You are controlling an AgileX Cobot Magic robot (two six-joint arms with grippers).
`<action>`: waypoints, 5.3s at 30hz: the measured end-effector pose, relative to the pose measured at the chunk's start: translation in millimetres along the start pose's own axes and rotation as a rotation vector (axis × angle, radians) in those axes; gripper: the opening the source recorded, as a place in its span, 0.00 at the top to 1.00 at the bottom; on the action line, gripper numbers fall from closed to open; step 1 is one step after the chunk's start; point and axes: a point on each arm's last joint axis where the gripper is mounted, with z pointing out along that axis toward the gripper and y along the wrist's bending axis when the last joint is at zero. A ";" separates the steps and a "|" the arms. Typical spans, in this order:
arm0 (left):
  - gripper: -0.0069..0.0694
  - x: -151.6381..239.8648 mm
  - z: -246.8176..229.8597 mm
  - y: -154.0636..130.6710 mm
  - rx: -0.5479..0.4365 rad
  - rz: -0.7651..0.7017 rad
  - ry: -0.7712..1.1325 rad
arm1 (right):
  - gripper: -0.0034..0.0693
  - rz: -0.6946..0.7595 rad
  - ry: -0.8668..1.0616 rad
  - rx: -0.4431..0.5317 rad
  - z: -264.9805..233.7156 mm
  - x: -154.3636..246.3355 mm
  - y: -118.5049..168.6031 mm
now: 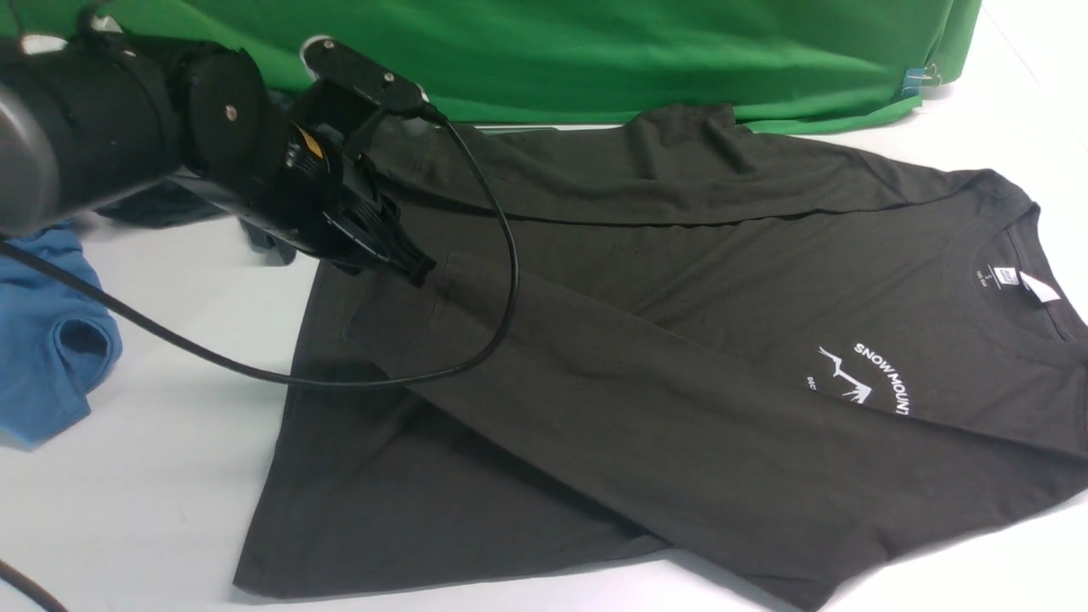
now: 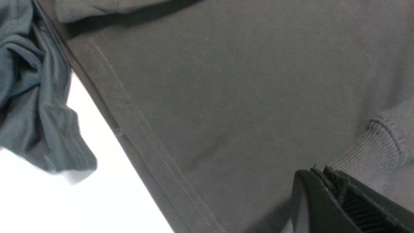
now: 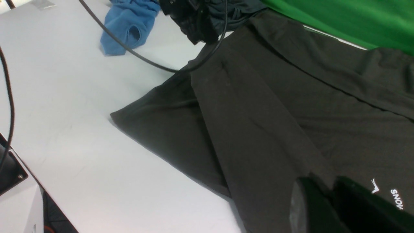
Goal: Fold a long-sleeved shirt on a white desktop.
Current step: 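Fold the left side of the black T-shirt inward over its body, then grab the top left corner of the dark shirt with the left gripper, then fold the left side of the dark shirt inward over its body with the left gripper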
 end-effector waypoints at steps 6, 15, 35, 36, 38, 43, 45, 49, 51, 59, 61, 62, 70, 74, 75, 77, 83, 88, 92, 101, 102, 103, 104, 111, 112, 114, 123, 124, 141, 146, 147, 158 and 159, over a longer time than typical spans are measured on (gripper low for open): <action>0.88 -4.2 8.4 3.2 -0.036 0.022 -0.050 | 0.82 0.000 0.000 0.000 0.0 0.0 0.0; 0.88 -8.3 16.4 5.1 -0.059 0.022 -0.102 | 0.81 0.006 0.001 -0.007 0.0 0.1 0.6; 0.62 -3.9 42.9 4.0 -0.056 0.033 -0.086 | 0.80 0.029 0.007 -0.016 1.0 1.2 1.5; 0.61 -3.9 42.9 4.0 -0.056 0.033 -0.086 | 0.80 0.029 0.008 -0.016 1.2 1.4 1.5; 0.51 -3.2 42.9 3.7 -0.053 0.030 -0.079 | 0.78 0.050 0.012 -0.015 2.1 2.3 1.5; 0.37 -5.1 26.8 4.3 -0.038 0.007 -0.042 | 0.74 0.090 0.004 0.032 3.1 0.9 -2.6; 0.42 -14.2 9.8 7.8 -0.045 0.020 -0.059 | 0.74 0.063 0.001 0.074 4.0 -3.7 -6.0; 0.66 -38.8 -24.5 17.4 -0.082 0.164 -0.118 | 0.72 -0.093 -0.007 0.146 7.3 -18.9 -11.0; 0.76 -43.8 -29.4 19.4 -0.092 0.204 -0.131 | 0.72 -0.128 -0.010 0.169 8.8 -25.5 -12.3; 0.83 -43.5 25.5 24.7 -0.075 0.480 -0.038 | 0.72 -0.222 -0.001 0.290 5.3 -62.9 -19.8; 0.76 -39.5 46.6 31.9 -0.104 0.583 -0.004 | 0.71 -0.234 -0.001 0.293 5.0 -64.7 -19.9; 0.72 -36.8 58.0 38.0 -0.131 0.635 0.010 | 0.71 -0.234 0.001 0.293 5.3 -64.6 -20.0; 0.41 -34.3 99.1 62.7 -0.320 0.874 -0.073 | 0.71 -0.220 0.008 0.292 5.7 -64.0 -19.9; 0.36 -33.1 119.9 60.7 -0.345 0.953 -0.117 | 0.71 -0.205 0.012 0.292 7.1 -64.1 -19.8; 0.36 -31.5 125.9 60.5 -0.341 0.972 -0.108 | 0.71 -0.199 0.013 0.292 8.3 -64.6 -19.6; 0.38 -31.1 132.6 61.3 -0.340 0.989 -0.101 | 0.71 -0.186 0.009 0.290 9.5 -65.3 -19.3; 0.43 -34.4 143.6 66.2 -0.351 1.001 -0.099 | 0.71 -0.165 0.008 0.288 13.0 -66.5 -18.7; 0.44 -31.5 146.1 77.7 -0.366 0.986 -0.089 | 0.71 -0.162 0.017 0.288 16.4 -66.9 -18.4; 0.44 -22.2 149.3 86.1 -0.352 0.957 -0.049 | 0.71 -0.162 0.019 0.288 17.0 -67.0 -18.4; 0.44 -18.8 156.5 88.0 -0.356 0.953 -0.070 | 0.70 -0.164 0.015 0.286 18.0 -67.8 -18.0; 0.44 -17.7 160.8 87.1 -0.355 0.956 -0.078 | 0.70 -0.164 0.015 0.286 18.0 -67.8 -18.0; 0.44 -17.3 161.4 86.9 -0.354 0.956 -0.077 | 0.70 -0.164 0.015 0.286 18.0 -67.8 -18.0; 0.44 -15.9 166.0 85.8 -0.351 0.955 -0.085 | 0.70 -0.164 0.015 0.286 18.0 -67.8 -18.0; 0.51 -14.0 172.3 84.2 -0.350 0.958 -0.099 | 0.70 -0.158 0.014 0.286 18.0 -67.8 -18.0; 0.55 -14.2 172.5 84.2 -0.351 0.957 -0.101 | 0.70 -0.151 0.013 0.286 18.0 -67.8 -18.0; 0.62 -14.2 173.8 83.8 -0.353 0.958 -0.109 | 0.70 -0.146 0.012 0.286 18.0 -67.8 -18.0; 0.85 -20.1 173.2 84.6 -0.388 0.962 -0.172 | 0.70 -0.113 0.014 0.238 19.2 -67.0 -13.9; 0.86 -20.3 172.9 85.2 -0.386 0.961 -0.165 | 0.70 -0.110 0.014 0.235 19.3 -66.9 -13.5; 0.88 -30.0 133.9 75.9 -0.283 0.852 0.012 | 0.70 -0.098 0.048 0.231 19.3 -63.7 -13.4; 0.88 -33.4 123.9 71.3 -0.261 0.833 0.034 | 0.70 -0.095 0.069 0.235 19.4 -61.7 -13.7; 0.88 -35.3 120.8 68.5 -0.254 0.829 0.037 | 0.70 -0.096 0.074 0.235 20.5 -60.5 -13.8; 0.88 -40.1 103.2 52.6 -0.193 0.828 0.108 | 0.70 -0.101 0.117 0.237 27.6 -52.0 -13.9; 0.88 -38.6 102.7 52.5 -0.184 0.825 0.123 | 0.70 -0.102 0.120 0.237 28.3 -51.2 -13.9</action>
